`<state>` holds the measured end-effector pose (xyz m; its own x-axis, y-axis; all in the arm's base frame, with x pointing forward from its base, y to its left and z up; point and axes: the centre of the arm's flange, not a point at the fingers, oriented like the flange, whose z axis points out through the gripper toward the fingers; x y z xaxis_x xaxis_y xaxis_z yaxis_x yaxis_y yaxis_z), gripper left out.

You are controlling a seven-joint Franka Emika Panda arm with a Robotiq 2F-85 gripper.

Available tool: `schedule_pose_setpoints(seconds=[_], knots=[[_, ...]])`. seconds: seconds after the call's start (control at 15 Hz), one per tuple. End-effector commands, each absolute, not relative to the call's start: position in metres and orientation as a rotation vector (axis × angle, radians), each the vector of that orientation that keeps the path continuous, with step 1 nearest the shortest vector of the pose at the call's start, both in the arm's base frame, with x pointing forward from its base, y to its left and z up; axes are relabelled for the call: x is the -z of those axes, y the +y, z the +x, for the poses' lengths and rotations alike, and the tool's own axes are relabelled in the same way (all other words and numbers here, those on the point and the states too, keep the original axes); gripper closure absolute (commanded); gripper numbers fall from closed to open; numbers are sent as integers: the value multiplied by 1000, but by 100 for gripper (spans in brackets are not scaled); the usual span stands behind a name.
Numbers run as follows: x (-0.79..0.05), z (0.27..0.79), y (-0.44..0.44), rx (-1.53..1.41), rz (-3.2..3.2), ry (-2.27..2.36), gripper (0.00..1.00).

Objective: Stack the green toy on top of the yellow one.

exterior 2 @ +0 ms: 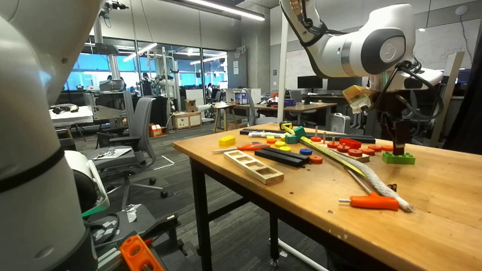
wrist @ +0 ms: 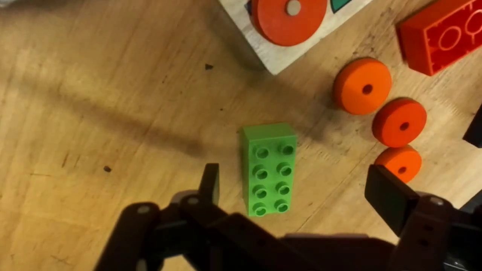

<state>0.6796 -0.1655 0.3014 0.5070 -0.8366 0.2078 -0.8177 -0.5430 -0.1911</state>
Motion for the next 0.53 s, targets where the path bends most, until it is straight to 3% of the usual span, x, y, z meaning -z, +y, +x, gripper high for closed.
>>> schedule_pose_setpoints(seconds=[0.0, 0.47], knots=[[-298, 700, -179, 388, -2650, 1485, 0], [-288, 708, -190, 313, -2664, 1502, 0]])
